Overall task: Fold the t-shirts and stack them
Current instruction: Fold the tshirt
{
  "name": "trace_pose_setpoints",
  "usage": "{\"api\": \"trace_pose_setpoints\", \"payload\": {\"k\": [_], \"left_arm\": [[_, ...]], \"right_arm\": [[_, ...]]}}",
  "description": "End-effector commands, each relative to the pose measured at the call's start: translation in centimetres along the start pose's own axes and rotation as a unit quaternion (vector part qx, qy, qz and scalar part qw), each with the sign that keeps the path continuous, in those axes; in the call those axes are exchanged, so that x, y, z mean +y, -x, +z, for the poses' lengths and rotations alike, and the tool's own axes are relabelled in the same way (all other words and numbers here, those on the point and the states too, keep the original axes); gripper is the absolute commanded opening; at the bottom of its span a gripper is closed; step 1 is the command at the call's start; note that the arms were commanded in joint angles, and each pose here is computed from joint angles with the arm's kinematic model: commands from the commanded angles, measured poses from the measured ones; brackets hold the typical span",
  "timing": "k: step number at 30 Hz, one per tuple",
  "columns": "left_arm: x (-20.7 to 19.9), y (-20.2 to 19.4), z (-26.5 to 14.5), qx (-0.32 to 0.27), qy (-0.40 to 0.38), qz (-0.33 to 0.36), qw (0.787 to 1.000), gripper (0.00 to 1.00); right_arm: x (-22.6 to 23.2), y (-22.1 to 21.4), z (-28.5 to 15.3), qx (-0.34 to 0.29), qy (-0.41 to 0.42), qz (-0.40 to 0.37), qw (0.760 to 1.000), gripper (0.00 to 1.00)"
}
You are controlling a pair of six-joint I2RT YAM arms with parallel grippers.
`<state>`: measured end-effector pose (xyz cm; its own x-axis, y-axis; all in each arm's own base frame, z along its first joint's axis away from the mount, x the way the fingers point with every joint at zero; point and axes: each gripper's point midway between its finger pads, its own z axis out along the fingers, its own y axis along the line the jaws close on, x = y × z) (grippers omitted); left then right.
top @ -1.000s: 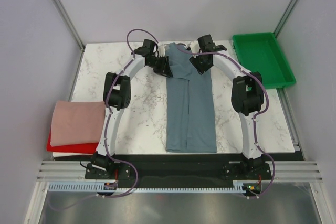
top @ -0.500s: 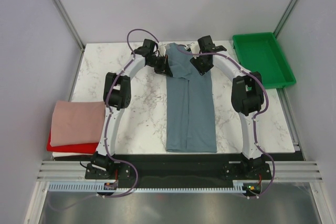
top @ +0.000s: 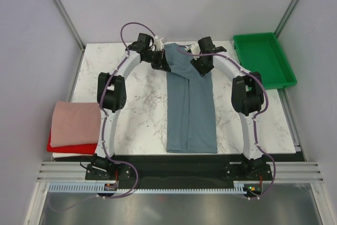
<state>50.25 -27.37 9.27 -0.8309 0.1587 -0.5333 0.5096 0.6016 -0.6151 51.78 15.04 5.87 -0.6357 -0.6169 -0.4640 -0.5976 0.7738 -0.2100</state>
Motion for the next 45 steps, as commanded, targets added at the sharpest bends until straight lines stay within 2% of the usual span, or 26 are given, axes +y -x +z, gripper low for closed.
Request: {"api": "trace_pose_setpoints", "payload": {"k": [1,5,9,10,14,16,17,19,20,21,22,23,25,29,30,32,34,35,36,37,39,40,42,43,45], "left_arm": [[-2.0,0.9,-2.5,-0.01,-0.01,0.027,1.0,0.02],[-2.0,-0.3,-2.5,0.003,-0.008,0.017,1.0,0.05],[-1.6,-1.7,-3.1,0.018,0.01,0.008,1.0,0.2],[-1.2,-2.0,-3.4,0.021,0.03,0.01,0.999,0.28],[-1.0,-2.2,-5.9,0.014,0.082,0.004,0.997,0.38],[-2.0,-2.9,-7.8,0.011,0.091,-0.009,0.996,0.39],[-2.0,-4.7,-7.9,0.026,0.095,-0.029,0.995,0.39],[-3.5,-5.1,-9.7,0.014,0.105,-0.046,0.993,0.4],[-3.6,-6.8,-9.9,0.025,0.109,-0.066,0.992,0.41],[-3.6,-7.4,-10.3,0.024,0.117,-0.08,0.99,0.43],[-4.8,-7.6,-11.1,0.013,0.116,-0.101,0.988,0.44],[-4.6,-9.6,-10.9,0.027,0.119,-0.129,0.984,0.46],[-5.2,-11.3,-11.1,0.032,0.117,-0.18,0.976,0.53],[-6.6,-16.5,-11.2,0.062,0.098,-0.262,0.958,0.53],[-6.9,-17.1,-11.1,0.062,0.094,-0.283,0.952,0.53],[-6.9,-19.4,-11.0,0.076,0.096,-0.302,0.946,0.52],[-6.9,-20.4,-11.2,0.069,0.109,-0.314,0.941,0.53],[-6.7,-22.3,-11.0,0.082,0.111,-0.33,0.934,0.53],[-7.3,-22.6,-10.7,0.08,0.104,-0.332,0.934,0.56],[-7.4,-24.4,-10.3,0.093,0.107,-0.339,0.93,0.58],[-8.8,-26.1,-9.4,0.111,0.099,-0.335,0.931,0.61],[-9.5,-26.2,-9.0,0.108,0.089,-0.324,0.936,0.61],[-11.3,-28.2,-8.0,0.138,0.079,-0.3,0.941,0.63],[-11.7,-28.6,-7.6,0.144,0.08,-0.288,0.943,0.64],[-12.6,-29.8,-6.9,0.163,0.085,-0.271,0.945,0.64]], "right_arm": [[-0.2,0.4,0.1,-0.007,-0.004,-0.003,1.0,0.51],[0.0,0.4,0.2,-0.006,0.0,-0.002,1.0,0.51],[-0.2,0.3,0.1,-0.006,-0.002,-0.003,1.0,0.51],[-0.2,0.4,0.0,-0.008,-0.003,-0.004,1.0,0.51],[-1.2,1.0,-1.4,-0.017,-0.023,0.004,1.0,0.51],[-2.1,1.1,-3.3,-0.027,-0.032,0.03,0.999,0.52],[-2.5,1.7,-5.4,-0.047,-0.033,0.044,0.997,0.53],[-1.9,-0.3,-6.3,-0.044,0.0,0.103,0.994,0.54],[-1.8,-0.2,-8.5,-0.062,0.016,0.121,0.991,0.54],[0.2,-2.2,-8.3,-0.048,0.063,0.14,0.987,0.55],[0.7,-3.4,-9.0,-0.043,0.083,0.172,0.981,0.55],[1.2,-3.7,-10.9,-0.054,0.095,0.184,0.977,0.55],[4.3,-6.7,-11.6,-0.031,0.166,0.222,0.96,0.55],[9.4,-10.0,-14.3,-0.012,0.254,0.279,0.926,0.59],[11.1,-11.9,-14.1,0.011,0.273,0.291,0.917,0.59],[13.1,-12.5,-15.8,0.006,0.311,0.31,0.898,0.59],[15.5,-15.2,-16.1,0.038,0.335,0.335,0.88,0.59],[16.4,-15.8,-16.8,0.04,0.346,0.343,0.872,0.59],[18.3,-18.1,-16.9,0.075,0.359,0.368,0.854,0.58],[18.7,-18.4,-17.4,0.065,0.36,0.376,0.852,0.58],[19.8,-20.3,-17.6,0.085,0.347,0.395,0.846,0.59],[20.2,-21.0,-18.2,0.109,0.341,0.413,0.837,0.59],[20.7,-22.7,-18.4,0.155,0.315,0.437,0.828,0.61],[21.3,-23.6,-19.0,0.184,0.312,0.456,0.813,0.61],[22.0,-24.7,-19.2,0.201,0.304,0.456,0.812,0.61]]}}
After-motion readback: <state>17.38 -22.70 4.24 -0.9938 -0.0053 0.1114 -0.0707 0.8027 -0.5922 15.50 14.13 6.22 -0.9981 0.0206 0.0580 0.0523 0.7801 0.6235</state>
